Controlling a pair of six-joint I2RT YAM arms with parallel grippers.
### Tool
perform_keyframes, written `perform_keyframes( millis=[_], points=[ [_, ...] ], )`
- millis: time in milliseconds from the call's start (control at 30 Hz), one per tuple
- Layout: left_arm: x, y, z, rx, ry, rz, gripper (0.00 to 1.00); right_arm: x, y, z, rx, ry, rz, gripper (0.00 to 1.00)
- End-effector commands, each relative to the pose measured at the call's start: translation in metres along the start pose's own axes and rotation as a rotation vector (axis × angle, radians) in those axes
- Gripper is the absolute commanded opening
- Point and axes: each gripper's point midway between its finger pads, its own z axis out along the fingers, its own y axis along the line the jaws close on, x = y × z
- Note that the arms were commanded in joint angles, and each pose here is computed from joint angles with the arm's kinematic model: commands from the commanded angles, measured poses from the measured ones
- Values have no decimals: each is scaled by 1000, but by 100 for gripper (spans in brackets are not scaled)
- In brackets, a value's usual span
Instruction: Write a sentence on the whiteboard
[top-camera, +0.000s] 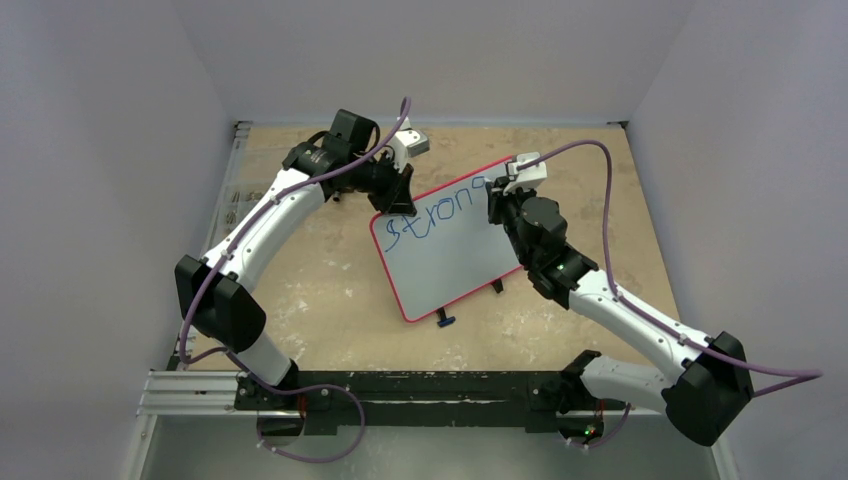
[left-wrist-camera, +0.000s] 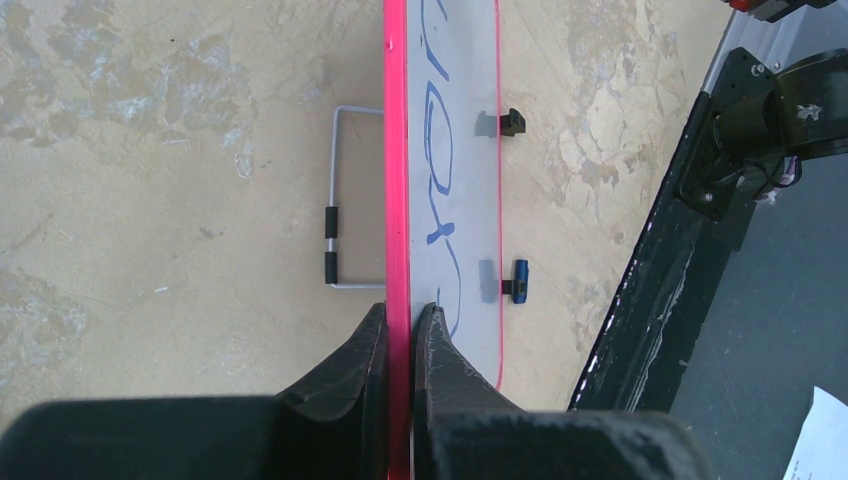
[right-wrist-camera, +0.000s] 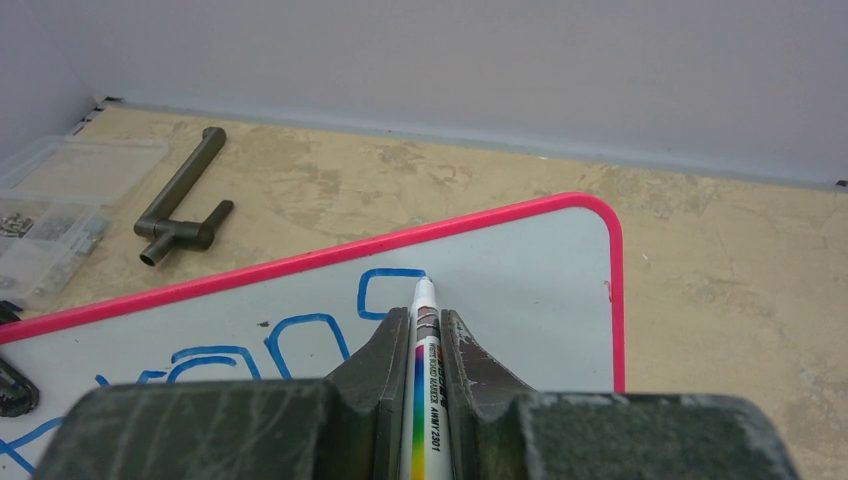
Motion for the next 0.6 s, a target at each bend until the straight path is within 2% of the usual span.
perform_keyframes(
  millis=[0,267,567],
  points=[
    [24,18,7,-76,114,85,0,-14,6,5,-23,-34,30,0],
    [24,17,6,-75,114,84,0,-11,10,7,-39,-28,42,0],
    [25,18,6,-79,115,85,0,19,8,-3,-54,39,43,0]
  ],
)
